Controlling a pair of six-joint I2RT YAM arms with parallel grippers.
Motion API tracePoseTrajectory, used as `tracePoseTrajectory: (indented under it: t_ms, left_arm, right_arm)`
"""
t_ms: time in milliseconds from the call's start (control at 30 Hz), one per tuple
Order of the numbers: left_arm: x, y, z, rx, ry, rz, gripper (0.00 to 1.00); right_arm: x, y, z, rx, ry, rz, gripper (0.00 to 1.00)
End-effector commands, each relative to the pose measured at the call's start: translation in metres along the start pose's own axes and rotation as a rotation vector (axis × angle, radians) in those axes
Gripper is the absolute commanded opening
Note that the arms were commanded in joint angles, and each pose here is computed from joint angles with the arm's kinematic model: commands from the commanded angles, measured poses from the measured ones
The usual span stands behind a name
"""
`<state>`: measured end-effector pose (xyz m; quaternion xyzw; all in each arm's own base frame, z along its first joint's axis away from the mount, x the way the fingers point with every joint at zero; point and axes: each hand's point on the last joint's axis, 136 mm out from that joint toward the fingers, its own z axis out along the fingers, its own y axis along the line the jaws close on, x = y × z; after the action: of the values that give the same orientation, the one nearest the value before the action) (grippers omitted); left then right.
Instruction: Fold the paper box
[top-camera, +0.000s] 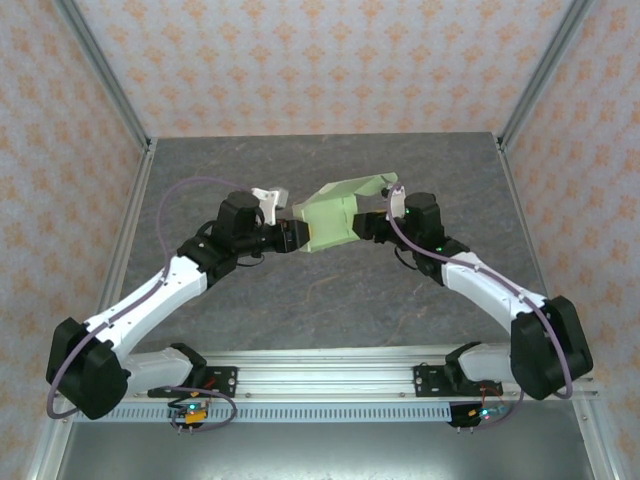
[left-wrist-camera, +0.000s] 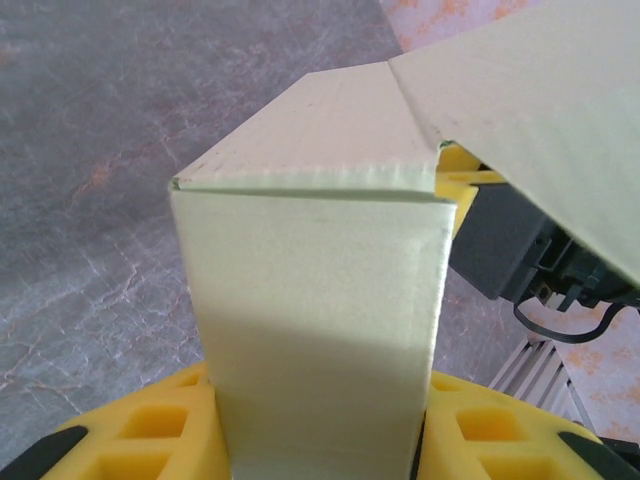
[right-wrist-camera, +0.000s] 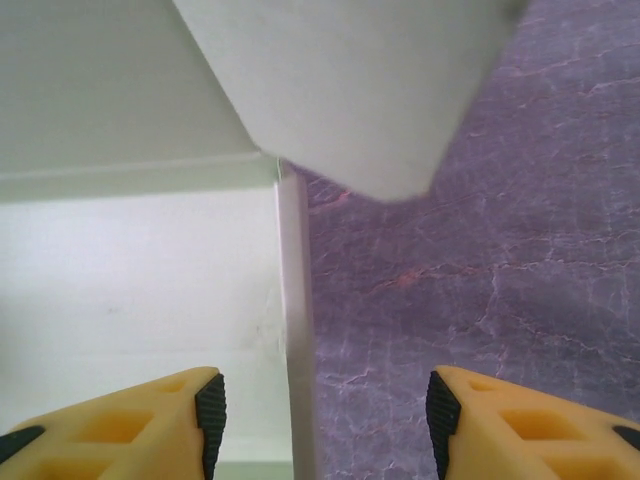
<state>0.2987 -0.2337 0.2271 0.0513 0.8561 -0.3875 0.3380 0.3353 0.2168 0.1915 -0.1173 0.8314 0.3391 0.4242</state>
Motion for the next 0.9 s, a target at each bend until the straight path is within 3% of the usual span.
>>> tracePoseTrajectory:
  t_ms: [0,200,300,500,600,867]
  left_arm:
    - [-0.013,-0.014,-0.013,0.023,-0.049,0.074,0.32]
    - [-0.011,-0.028,-0.019,0.090,-0.050,0.098,0.32]
    - [-0.010,-0.032,-0.024,0.107,-0.048,0.116,0.32]
    - [-0.006,-0.037,-0.029,0.134,-0.054,0.135,0.32]
    - [-0.006,-0.037,-0.029,0.135,-0.059,0.131,0.32]
    - [-0.008,-0.045,-0.026,0.154,-0.051,0.139,0.32]
  right_arm:
    - [0.017,0.011,-0.009,-0.063,0.078,-0.033,0.57]
    - [0.014,0.022,-0.009,-0.122,0.080,-0.061,0.46]
    - [0.003,0.013,-0.010,-0.065,0.015,-0.062,0.40]
    - [-0.003,0.016,-0.005,-0.073,0.012,-0.078,0.38]
    - [-0.006,0.023,-0.002,-0.082,0.016,-0.094,0.30]
    - [-0.010,0.015,0.007,0.116,-0.037,-0.162,0.24]
